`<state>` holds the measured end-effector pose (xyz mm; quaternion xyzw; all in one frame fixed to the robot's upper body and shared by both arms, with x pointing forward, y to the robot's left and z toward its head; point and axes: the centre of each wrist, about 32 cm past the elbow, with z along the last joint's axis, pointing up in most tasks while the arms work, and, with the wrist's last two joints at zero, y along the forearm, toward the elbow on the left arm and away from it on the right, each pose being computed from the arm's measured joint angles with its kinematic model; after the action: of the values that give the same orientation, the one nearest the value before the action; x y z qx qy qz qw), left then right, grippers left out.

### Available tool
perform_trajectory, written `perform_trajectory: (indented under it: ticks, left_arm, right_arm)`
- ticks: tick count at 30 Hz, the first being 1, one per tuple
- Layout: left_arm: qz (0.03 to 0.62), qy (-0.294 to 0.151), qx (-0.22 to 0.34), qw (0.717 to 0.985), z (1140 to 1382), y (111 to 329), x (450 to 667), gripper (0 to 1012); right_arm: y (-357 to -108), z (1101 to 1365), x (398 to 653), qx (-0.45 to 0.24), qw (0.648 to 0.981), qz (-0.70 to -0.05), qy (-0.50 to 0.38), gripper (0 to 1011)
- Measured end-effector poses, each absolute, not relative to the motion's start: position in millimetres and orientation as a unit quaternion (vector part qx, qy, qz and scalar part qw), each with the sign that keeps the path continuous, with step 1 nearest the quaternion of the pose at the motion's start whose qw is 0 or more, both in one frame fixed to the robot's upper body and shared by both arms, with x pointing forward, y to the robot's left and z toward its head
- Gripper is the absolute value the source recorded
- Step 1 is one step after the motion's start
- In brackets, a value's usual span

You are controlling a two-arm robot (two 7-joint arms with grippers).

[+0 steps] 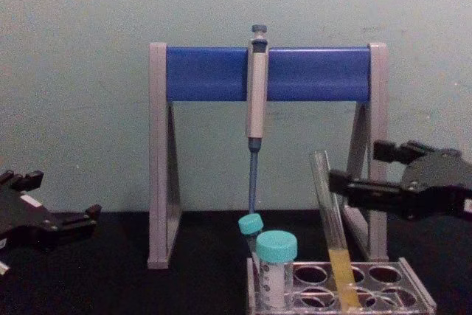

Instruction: Pick up the test tube from the test tube rack, shake it, then place it back into the test tube rack.

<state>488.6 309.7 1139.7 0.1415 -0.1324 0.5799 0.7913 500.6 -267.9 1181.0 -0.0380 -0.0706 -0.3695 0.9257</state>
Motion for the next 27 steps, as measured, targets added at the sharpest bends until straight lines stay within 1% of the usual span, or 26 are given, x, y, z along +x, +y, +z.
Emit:
perform_trajectory:
  ticks: [11,27]
  left_arm:
    - [0.58,-0.132,0.142,0.791,1139.8,309.7,488.6,1002]
    - [0.58,-0.132,0.142,0.791,1139.8,309.7,488.6,1001]
  right_arm:
    - [-255.1,1182.4,511.3,-0.069,0.936,-0.342,-0.046,1000]
    - [-250.7,1180.9,520.9,-0.085,0.931,-0.353,-0.026,1000]
